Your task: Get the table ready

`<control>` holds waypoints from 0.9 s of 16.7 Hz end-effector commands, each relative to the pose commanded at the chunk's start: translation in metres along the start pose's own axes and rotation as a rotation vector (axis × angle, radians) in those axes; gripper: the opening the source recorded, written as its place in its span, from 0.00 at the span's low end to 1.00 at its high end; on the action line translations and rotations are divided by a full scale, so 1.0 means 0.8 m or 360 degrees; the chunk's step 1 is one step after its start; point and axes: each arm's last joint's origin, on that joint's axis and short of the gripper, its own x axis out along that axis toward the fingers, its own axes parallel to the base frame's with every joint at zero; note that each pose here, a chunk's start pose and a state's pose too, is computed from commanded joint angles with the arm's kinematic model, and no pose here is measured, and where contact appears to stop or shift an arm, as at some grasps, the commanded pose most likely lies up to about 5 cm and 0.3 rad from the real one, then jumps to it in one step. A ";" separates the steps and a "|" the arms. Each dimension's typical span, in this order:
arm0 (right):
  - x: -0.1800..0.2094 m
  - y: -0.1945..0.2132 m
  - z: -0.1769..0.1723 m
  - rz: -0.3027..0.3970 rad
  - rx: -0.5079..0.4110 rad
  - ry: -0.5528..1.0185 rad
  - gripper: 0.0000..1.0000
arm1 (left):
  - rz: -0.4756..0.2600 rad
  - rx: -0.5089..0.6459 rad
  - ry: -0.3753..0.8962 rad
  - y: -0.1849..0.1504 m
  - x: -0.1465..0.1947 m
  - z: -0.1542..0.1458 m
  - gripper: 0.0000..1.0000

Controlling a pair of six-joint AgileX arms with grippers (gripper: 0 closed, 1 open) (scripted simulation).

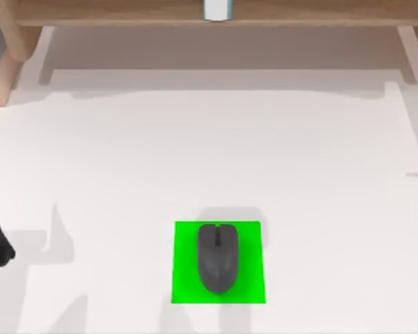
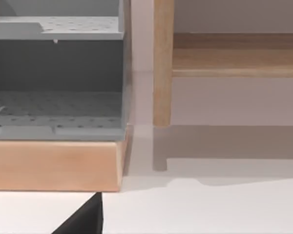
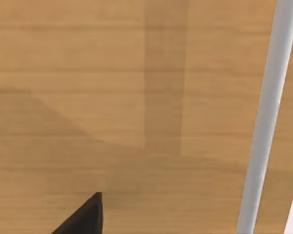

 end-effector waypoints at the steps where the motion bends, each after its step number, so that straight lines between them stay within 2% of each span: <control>1: 0.000 0.000 0.000 0.0000 0.0000 0.0000 1.00 | 0.0000 0.0000 0.0000 0.000 0.000 0.000 1.00; 2: 0.000 0.000 0.000 0.0000 0.0000 0.0000 1.00 | 0.0000 0.0000 0.0000 0.000 0.000 0.000 1.00; 15: 0.000 0.000 0.000 0.0000 0.0000 0.0000 0.02 | 0.0000 0.0000 0.0000 0.000 0.000 0.000 1.00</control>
